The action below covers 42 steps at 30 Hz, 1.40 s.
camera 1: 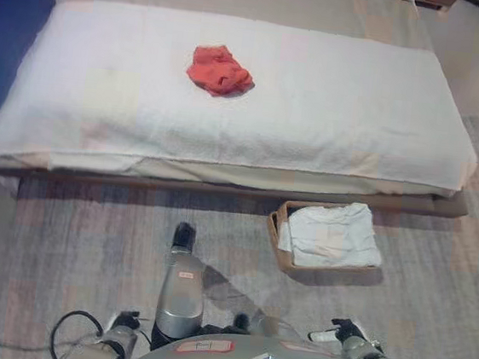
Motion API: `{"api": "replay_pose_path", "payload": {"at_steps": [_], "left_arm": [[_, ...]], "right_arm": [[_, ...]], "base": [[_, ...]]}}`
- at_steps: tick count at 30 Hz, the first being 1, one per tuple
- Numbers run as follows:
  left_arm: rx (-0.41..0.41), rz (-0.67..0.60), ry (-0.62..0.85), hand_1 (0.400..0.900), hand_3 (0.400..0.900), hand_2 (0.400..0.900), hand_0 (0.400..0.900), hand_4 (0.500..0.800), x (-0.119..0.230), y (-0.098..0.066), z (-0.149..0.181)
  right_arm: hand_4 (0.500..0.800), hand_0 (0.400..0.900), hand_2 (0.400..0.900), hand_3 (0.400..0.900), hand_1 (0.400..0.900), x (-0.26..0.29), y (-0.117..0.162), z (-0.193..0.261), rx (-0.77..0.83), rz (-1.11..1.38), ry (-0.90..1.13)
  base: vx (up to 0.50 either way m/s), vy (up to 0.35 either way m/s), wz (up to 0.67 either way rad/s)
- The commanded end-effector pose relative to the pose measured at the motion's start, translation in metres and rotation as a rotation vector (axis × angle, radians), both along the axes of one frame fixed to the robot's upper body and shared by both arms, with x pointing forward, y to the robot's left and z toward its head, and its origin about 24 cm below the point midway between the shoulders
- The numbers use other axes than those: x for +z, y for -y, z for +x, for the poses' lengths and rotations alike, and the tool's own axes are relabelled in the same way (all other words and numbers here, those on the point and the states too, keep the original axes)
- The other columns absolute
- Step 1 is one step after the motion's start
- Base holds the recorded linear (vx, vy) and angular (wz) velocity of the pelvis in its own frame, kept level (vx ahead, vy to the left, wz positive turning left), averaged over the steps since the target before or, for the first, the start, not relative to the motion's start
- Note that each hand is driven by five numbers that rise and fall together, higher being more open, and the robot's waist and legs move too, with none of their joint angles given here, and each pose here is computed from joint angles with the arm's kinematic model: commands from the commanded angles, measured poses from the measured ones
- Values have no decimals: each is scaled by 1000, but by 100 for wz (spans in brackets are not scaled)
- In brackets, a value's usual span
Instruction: Put the clothes on the bed into the basket.
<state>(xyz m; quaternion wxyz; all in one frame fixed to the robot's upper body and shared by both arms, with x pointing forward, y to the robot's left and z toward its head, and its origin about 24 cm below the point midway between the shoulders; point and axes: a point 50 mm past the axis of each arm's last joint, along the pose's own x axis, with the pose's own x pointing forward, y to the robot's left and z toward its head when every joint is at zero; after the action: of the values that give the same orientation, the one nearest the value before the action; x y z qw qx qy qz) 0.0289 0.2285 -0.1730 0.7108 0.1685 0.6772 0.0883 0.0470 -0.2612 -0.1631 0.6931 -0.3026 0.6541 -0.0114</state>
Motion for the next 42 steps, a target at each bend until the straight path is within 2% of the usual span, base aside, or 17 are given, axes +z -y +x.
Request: {"api": "replay_pose_path", "payload": {"at_steps": [1, 8, 10, 14, 18, 20, 21, 22, 24, 28, 29, 34, 36, 39, 42], "left_arm": [[-35, 123, 109, 900, 900, 900, 900, 800, 16, -45, 33], [-117, 131, 138, 900, 900, 900, 900, 800, 22, -52, 54], [-141, 121, 149, 900, 900, 900, 900, 800, 22, -48, 60], [-179, 99, 134, 900, 900, 900, 900, 800, 20, -42, 59], [-195, 93, 99, 900, 900, 900, 900, 800, 17, -41, 49], [-185, 104, 105, 900, 900, 900, 900, 800, 16, -39, 47], [-186, 108, 125, 900, 900, 900, 900, 800, 16, -36, 48], [-185, 108, 125, 900, 900, 900, 900, 800, 16, -36, 48], [-191, 103, 127, 900, 900, 900, 900, 800, 14, -32, 45], [-182, 104, 128, 900, 900, 900, 900, 800, 12, -27, 42], [-181, 104, 129, 900, 900, 900, 900, 800, 12, -27, 42], [-174, 102, 143, 900, 900, 900, 900, 800, 10, -15, 47], [-170, 105, 144, 900, 900, 900, 900, 800, 10, -15, 50], [-152, 126, 175, 900, 900, 900, 900, 800, 13, -19, 60], [-135, 128, 185, 900, 900, 900, 900, 800, 14, -19, 61]], "right_arm": [[800, 900, 900, 900, 900, 6, 7, 23, 39, -14, 79], [800, 900, 900, 900, 900, 8, 9, 33, 17, -13, 112], [800, 900, 900, 900, 900, 5, 8, 23, 1, -12, 82], [800, 900, 900, 900, 900, 4, 10, 10, -15, -17, 36], [800, 900, 900, 900, 900, 6, 11, 18, 82, -40, 40], [800, 900, 900, 900, 900, 14, 16, 48, 136, -80, 133], [800, 900, 900, 900, 900, 28, 19, 89, 219, -106, 252], [800, 900, 900, 900, 900, 28, 19, 89, 220, -107, 252], [800, 900, 900, 900, 900, 49, 25, 132, 288, -154, 374], [800, 900, 900, 900, 900, 122, 19, 233, 444, -261, 693], [800, 900, 900, 900, 900, 122, 19, 234, 445, -261, 694], [800, 900, 900, 900, 900, 217, -13, 314, 594, -365, 1004], [800, 900, 900, 900, 900, 250, -21, 335, 636, -424, 1042], [800, 900, 900, 900, 900, 299, -17, 357, 614, -529, 1065], [800, 900, 900, 900, 900, 321, -15, 362, 609, -586, 1088]], "base": [[448, 326, 59], [486, 296, 37], [577, 123, 101], [404, 29, 75], [298, -46, 49], [164, -113, 32], [92, -111, 31], [86, -123, 24], [68, -67, 5], [34, -49, -7], [-1, -34, -6], [-27, -19, 1], [-104, -48, 16], [-102, -84, 36], [-60, -54, 40]]}}
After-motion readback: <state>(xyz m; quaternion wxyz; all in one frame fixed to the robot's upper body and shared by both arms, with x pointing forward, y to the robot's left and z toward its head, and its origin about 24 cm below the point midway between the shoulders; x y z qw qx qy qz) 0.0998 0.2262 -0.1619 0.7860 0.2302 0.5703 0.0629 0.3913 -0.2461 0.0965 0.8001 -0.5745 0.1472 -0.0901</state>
